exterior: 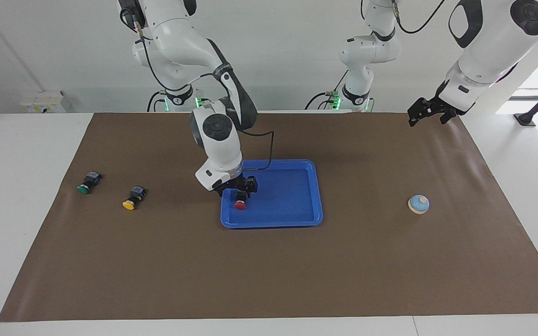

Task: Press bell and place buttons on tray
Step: 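Carry the red button into the blue tray and release it, then grasp the yellow-capped button with the right gripper, then carry the yellow button into the tray beside the red one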

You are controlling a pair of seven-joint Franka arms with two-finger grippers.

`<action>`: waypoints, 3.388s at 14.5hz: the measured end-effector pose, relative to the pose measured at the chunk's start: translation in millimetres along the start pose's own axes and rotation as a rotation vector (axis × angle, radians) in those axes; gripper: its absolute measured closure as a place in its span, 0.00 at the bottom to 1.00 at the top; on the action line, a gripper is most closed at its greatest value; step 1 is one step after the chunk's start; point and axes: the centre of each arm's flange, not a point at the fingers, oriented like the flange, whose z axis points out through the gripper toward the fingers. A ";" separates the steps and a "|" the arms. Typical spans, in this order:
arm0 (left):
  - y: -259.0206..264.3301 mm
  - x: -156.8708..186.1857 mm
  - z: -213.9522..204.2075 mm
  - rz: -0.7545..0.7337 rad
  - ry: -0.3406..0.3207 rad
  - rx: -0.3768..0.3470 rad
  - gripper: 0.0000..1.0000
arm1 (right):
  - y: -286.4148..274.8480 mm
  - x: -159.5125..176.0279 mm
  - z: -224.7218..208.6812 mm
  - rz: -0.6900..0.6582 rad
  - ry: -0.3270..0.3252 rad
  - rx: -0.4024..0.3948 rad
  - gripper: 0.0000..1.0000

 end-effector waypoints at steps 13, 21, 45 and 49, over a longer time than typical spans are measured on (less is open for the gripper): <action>0.0 0.0 0.0 0.000 0.000 0.000 0.00 | 312.9 30.8 -1.5 0.137 0.006 -0.036 0.00; 0.0 0.0 0.0 0.000 0.000 0.000 0.00 | 308.0 -3.6 53.4 0.145 0.064 -0.025 0.07; 0.0 0.0 0.0 0.000 0.000 0.000 0.00 | -101.9 -43.3 -29.7 -0.169 -0.049 -0.066 0.59; 0.0 0.0 0.0 0.000 0.000 0.000 0.00 | -147.1 -69.1 37.8 -0.247 -0.063 -0.074 0.59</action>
